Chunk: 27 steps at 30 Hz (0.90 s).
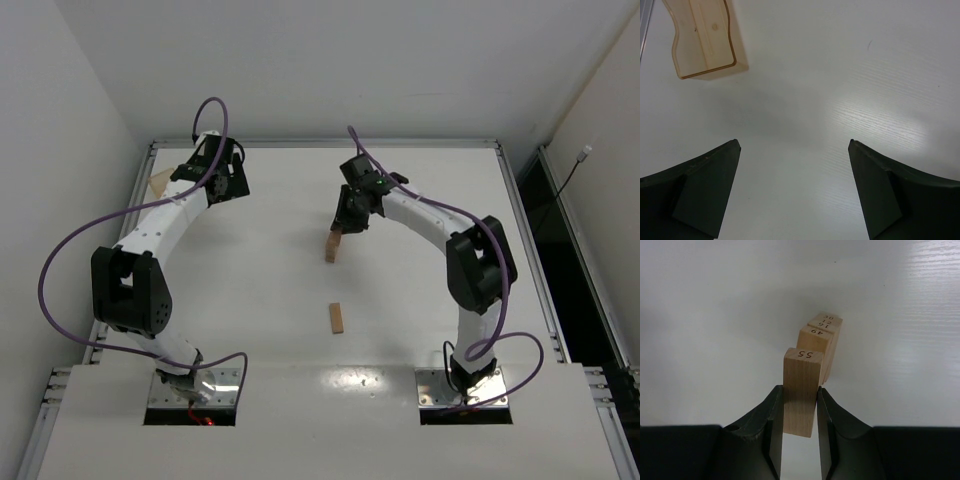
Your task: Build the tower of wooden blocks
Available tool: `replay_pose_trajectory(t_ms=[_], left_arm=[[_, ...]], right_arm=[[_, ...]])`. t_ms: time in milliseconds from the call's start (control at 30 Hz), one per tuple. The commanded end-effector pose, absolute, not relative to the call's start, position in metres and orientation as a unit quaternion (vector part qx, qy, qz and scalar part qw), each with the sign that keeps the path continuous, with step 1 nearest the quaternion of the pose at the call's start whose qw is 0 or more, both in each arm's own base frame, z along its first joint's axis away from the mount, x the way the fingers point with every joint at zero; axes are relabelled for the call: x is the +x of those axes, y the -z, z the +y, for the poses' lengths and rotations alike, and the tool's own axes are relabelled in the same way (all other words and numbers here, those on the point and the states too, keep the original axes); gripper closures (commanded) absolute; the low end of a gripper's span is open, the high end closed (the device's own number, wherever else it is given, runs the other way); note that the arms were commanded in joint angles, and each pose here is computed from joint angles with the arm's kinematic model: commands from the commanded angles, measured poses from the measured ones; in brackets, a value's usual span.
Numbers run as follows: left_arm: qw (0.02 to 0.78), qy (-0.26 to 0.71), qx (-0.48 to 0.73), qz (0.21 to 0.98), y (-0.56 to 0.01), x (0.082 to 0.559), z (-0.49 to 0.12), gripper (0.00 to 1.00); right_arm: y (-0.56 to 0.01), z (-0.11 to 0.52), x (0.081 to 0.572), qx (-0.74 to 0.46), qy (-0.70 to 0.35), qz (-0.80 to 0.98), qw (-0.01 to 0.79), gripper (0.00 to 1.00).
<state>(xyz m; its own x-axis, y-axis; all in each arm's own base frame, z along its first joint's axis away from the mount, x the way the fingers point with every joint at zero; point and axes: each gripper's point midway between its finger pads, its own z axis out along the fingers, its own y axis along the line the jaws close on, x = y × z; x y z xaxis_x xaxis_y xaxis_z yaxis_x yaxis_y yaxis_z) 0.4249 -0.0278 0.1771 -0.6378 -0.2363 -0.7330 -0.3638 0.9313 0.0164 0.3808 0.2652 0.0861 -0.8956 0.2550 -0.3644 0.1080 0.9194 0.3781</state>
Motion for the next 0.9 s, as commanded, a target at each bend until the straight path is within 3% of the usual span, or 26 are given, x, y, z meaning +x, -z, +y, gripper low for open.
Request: replay_pose_trajectory(t_ms=[0,867], left_arm=[[0.407,-0.07,-0.171,0.894,-0.184,0.43,-0.032,0.13],[0.403,-0.068,-0.169,0.897,-0.178,0.428,-0.034,0.14]], right_arm=[[-0.094,0.268,0.391,0.091,-0.17,0.954,0.228,1.0],[-0.092,0.281,0.394,0.078,-0.187,0.953,0.227,1.0]])
